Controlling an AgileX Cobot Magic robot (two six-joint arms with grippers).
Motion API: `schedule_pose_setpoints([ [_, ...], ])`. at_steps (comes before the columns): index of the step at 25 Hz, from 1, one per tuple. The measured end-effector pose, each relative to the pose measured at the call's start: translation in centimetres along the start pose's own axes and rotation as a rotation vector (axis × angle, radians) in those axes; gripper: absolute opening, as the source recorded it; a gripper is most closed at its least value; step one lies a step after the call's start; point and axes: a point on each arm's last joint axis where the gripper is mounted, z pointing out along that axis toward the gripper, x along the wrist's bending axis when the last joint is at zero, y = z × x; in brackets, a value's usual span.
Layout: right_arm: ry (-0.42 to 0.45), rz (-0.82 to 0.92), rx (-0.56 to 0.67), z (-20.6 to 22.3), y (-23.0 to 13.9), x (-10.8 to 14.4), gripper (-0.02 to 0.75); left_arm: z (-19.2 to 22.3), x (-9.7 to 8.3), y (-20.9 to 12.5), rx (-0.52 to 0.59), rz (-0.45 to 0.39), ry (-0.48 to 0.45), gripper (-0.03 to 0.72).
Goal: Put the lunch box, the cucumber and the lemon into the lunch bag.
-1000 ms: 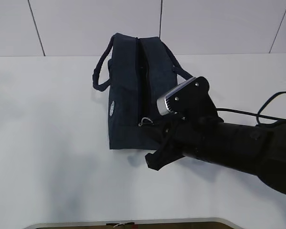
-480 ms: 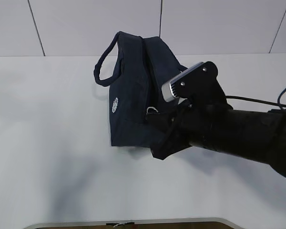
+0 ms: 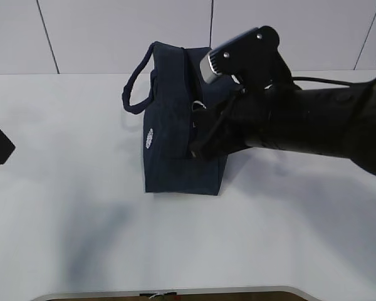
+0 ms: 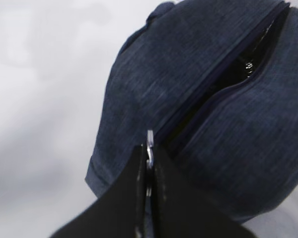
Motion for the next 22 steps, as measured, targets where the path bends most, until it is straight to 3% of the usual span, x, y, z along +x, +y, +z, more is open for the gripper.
schedule_pose_setpoints([
  [6,-0.053,-0.004,0.067,-0.1,2.5,-1.0,0.005,2.6,0.7,-0.6,-0.030,0.007,-0.012,0.245],
  [13,-0.106,0.010,0.106,-0.7,5.6,-2.1,0.005,4.7,1.3,-0.9,-0.151,0.041,-0.019,0.244],
  [22,-0.108,0.067,0.128,-0.6,6.2,-2.2,0.005,8.5,-0.5,0.4,-0.215,0.181,-0.027,0.244],
])
